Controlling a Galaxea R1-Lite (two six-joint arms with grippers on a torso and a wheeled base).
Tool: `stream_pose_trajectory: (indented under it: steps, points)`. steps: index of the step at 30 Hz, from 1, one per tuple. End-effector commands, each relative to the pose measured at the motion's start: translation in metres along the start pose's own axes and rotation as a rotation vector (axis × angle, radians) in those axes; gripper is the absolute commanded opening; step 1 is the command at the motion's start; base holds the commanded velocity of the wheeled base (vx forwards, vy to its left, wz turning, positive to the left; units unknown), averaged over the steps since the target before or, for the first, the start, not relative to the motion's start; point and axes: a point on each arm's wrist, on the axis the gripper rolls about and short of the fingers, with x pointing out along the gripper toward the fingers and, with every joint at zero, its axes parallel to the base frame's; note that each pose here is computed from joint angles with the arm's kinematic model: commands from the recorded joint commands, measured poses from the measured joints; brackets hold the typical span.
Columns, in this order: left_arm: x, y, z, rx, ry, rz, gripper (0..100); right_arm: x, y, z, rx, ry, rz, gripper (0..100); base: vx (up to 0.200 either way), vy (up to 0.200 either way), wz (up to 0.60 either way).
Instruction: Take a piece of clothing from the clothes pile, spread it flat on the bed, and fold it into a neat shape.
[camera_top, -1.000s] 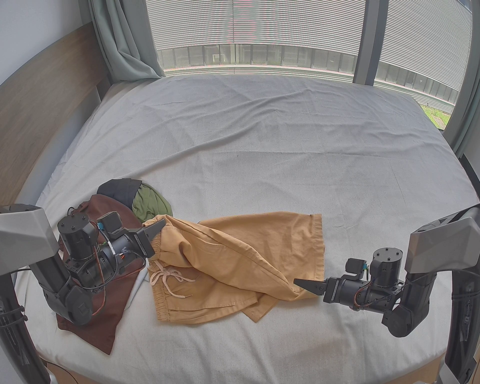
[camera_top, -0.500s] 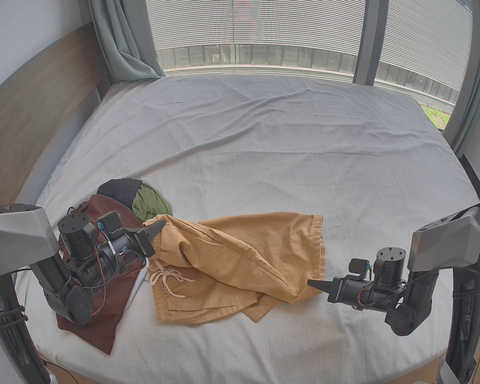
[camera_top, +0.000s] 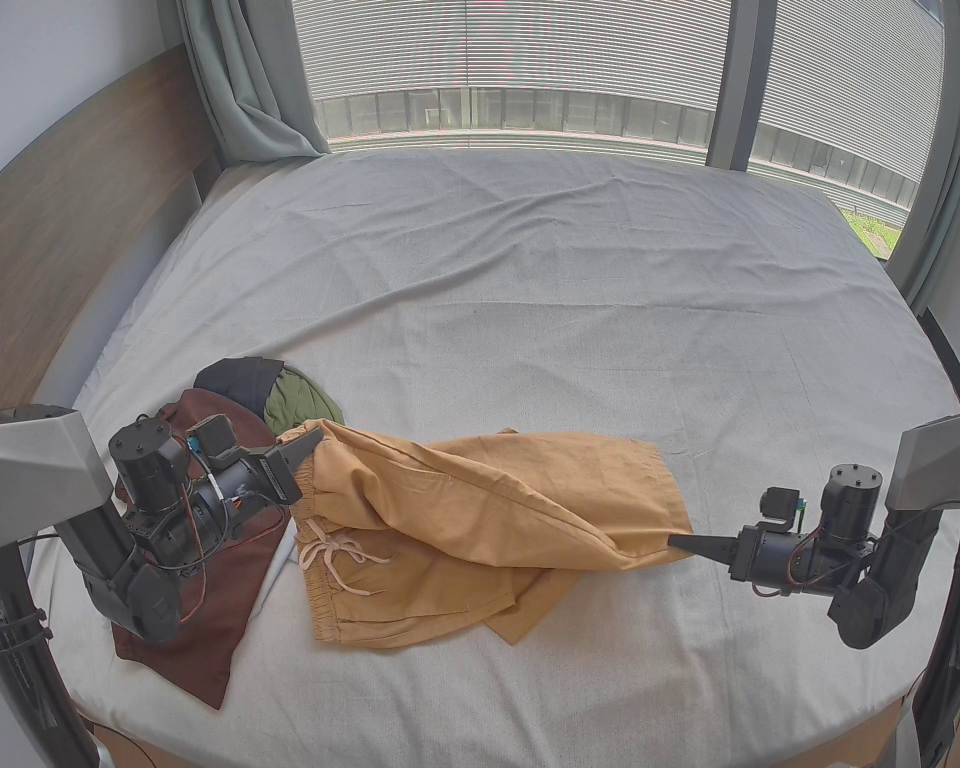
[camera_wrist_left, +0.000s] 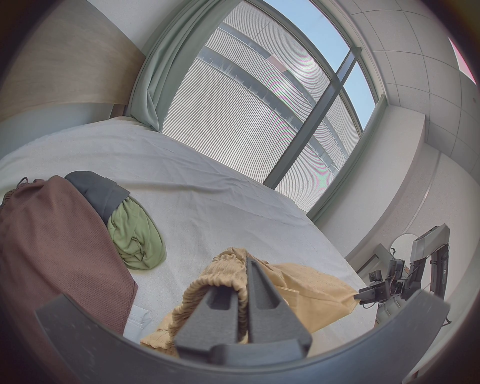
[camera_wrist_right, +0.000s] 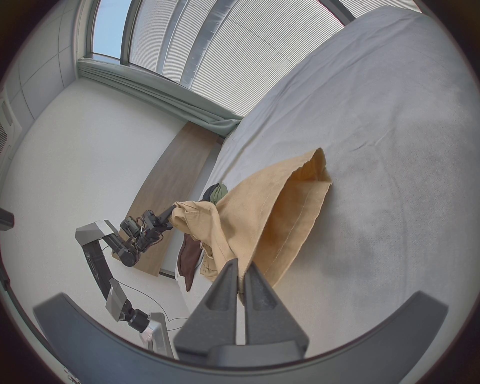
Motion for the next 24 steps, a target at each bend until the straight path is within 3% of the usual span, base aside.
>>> stream_pose_trajectory:
  steps: [1,9,12,24]
  points:
    - [-0.002,0.003,0.004,0.003,-0.015,0.01,0,-0.014,0.002,0.011,-0.017,-0.044,0.0,0,0.0,0.0,0.0]
    - [-0.005,0.007,0.007,0.003,-0.016,0.006,0,-0.011,-0.006,0.007,0.003,-0.019,0.003,0,0.0,0.0,0.0]
    - [-0.01,0.006,0.009,0.003,-0.007,-0.017,0,0.0,-0.022,-0.003,0.037,0.017,-0.015,0,0.0,0.0,0.0]
    - [-0.011,0.004,0.002,-0.001,0.021,-0.017,0,0.022,-0.022,-0.023,0.055,0.102,0.016,0,0.0,0.0,0.0]
